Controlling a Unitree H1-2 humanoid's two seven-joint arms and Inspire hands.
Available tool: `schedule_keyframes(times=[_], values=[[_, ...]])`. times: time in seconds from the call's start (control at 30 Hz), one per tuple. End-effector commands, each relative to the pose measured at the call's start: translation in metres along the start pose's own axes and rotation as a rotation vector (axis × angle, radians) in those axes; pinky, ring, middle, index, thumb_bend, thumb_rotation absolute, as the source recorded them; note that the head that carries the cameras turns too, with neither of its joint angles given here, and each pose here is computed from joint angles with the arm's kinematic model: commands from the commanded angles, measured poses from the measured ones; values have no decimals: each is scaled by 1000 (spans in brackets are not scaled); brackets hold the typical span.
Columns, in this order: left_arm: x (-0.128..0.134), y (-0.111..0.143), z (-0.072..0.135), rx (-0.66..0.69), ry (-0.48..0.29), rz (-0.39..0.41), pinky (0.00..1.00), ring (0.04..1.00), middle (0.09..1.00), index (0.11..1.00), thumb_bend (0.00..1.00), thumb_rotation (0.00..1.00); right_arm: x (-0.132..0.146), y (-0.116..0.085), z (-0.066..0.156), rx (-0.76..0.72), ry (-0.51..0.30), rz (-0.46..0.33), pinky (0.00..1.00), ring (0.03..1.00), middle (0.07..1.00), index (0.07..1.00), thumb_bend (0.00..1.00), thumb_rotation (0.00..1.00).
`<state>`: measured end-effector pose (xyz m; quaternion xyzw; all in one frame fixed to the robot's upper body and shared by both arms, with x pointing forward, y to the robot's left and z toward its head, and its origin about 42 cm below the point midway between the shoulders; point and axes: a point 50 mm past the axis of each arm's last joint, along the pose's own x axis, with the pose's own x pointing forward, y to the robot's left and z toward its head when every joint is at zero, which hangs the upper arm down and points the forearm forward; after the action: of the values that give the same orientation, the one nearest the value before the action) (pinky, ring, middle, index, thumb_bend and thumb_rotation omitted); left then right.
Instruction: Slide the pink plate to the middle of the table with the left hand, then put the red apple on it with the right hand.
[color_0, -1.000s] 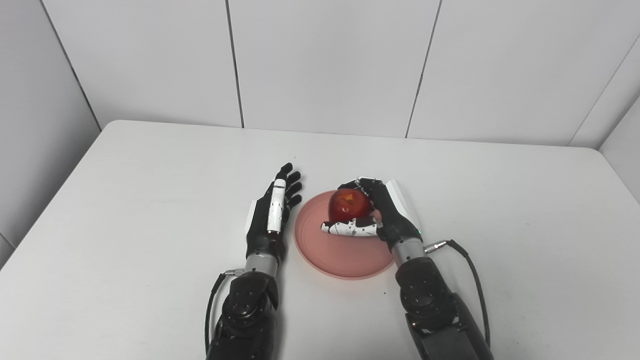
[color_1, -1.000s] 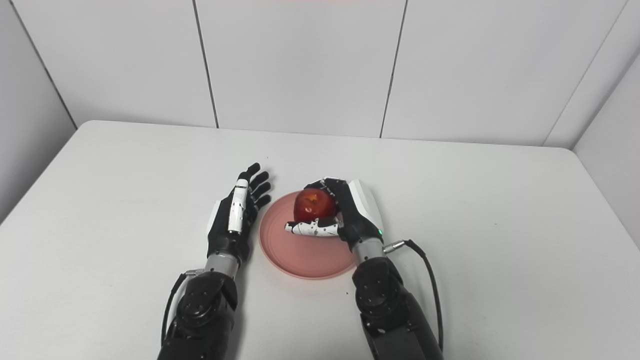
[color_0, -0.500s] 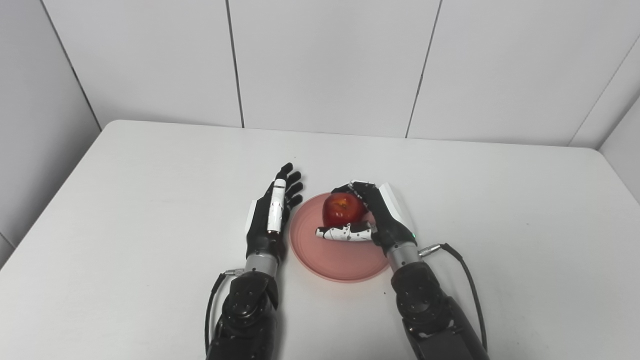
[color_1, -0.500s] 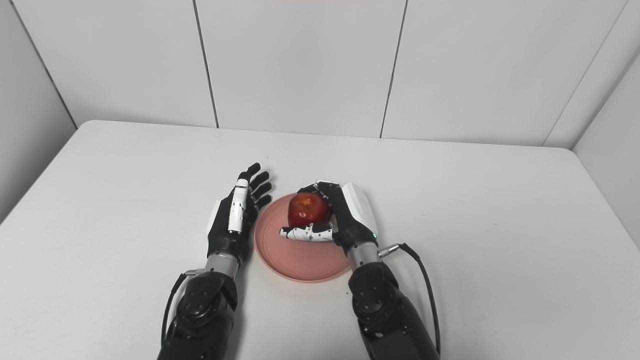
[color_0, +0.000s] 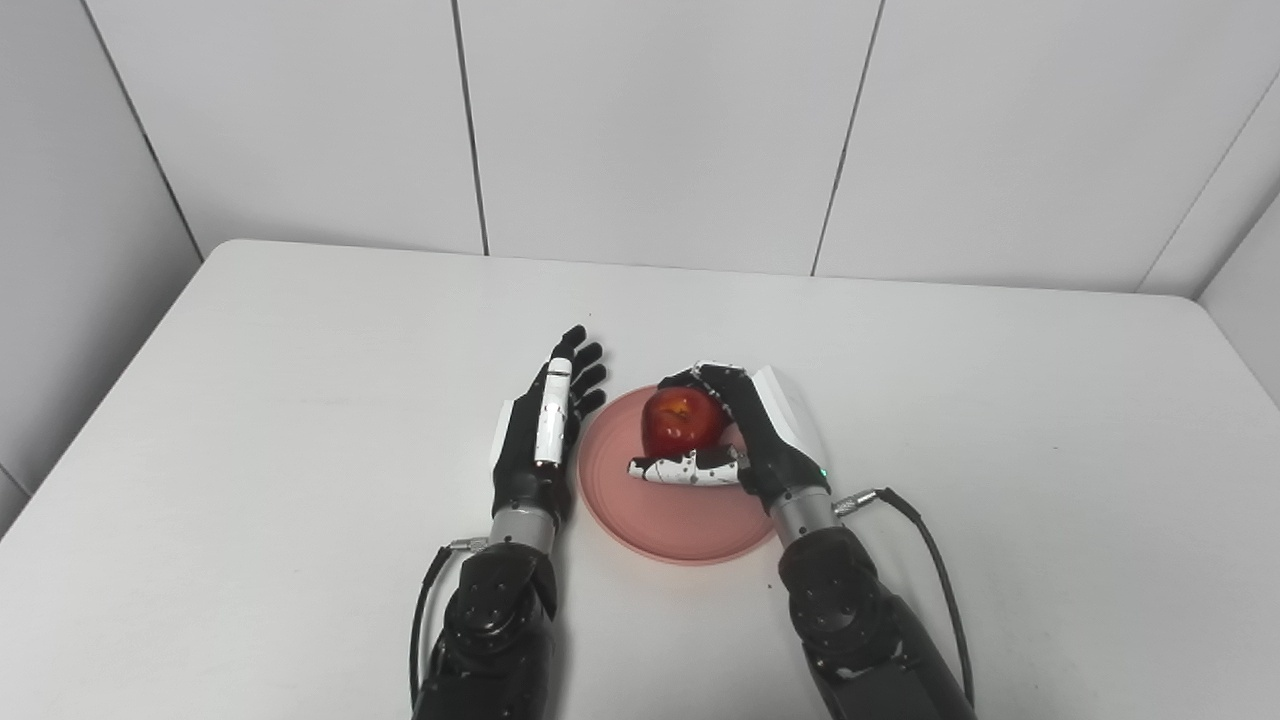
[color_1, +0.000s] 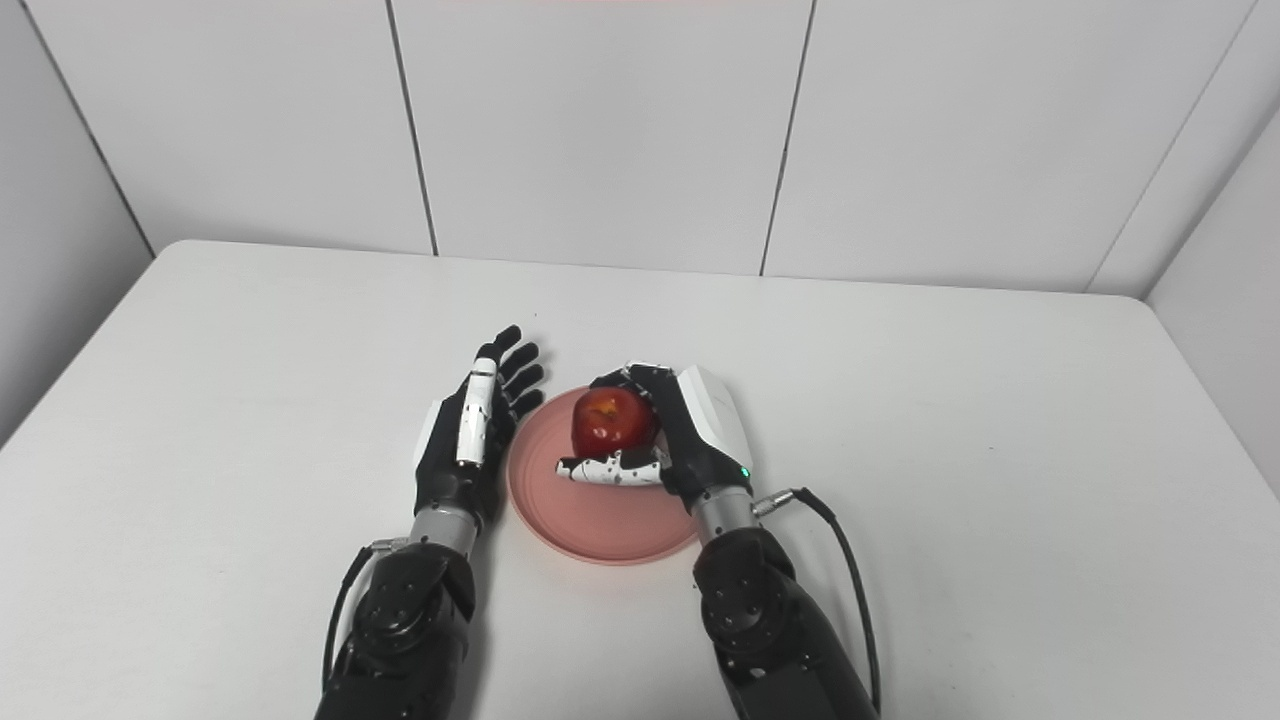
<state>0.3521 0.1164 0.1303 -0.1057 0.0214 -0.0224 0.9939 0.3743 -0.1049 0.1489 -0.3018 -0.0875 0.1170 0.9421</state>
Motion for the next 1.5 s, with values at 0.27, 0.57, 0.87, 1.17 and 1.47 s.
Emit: schedule_keyframes(times=[0.27, 0.57, 0.87, 1.17, 1.47], values=[[3, -14, 9, -25, -40, -27, 863, 884, 886, 870, 391, 1000, 2, -10, 14, -10, -79, -14, 497, 567, 617, 617, 904, 125], [4, -14, 10, -25, -40, -34, 861, 883, 887, 872, 385, 1000, 1, -13, 14, 0, -82, -19, 525, 591, 637, 643, 978, 244], [4, -14, 9, -34, -44, -24, 851, 868, 876, 863, 381, 1000, -1, -18, 15, -1, -99, -28, 587, 657, 697, 702, 1000, 320], [3, -14, 8, -40, -36, -30, 892, 875, 880, 871, 390, 1000, -3, -29, 19, 0, -143, -78, 641, 703, 727, 737, 1000, 391], [3, -13, 8, -58, -27, -32, 879, 885, 889, 878, 378, 1000, -3, -42, 28, -5, -154, -128, 648, 719, 743, 754, 1000, 430]])
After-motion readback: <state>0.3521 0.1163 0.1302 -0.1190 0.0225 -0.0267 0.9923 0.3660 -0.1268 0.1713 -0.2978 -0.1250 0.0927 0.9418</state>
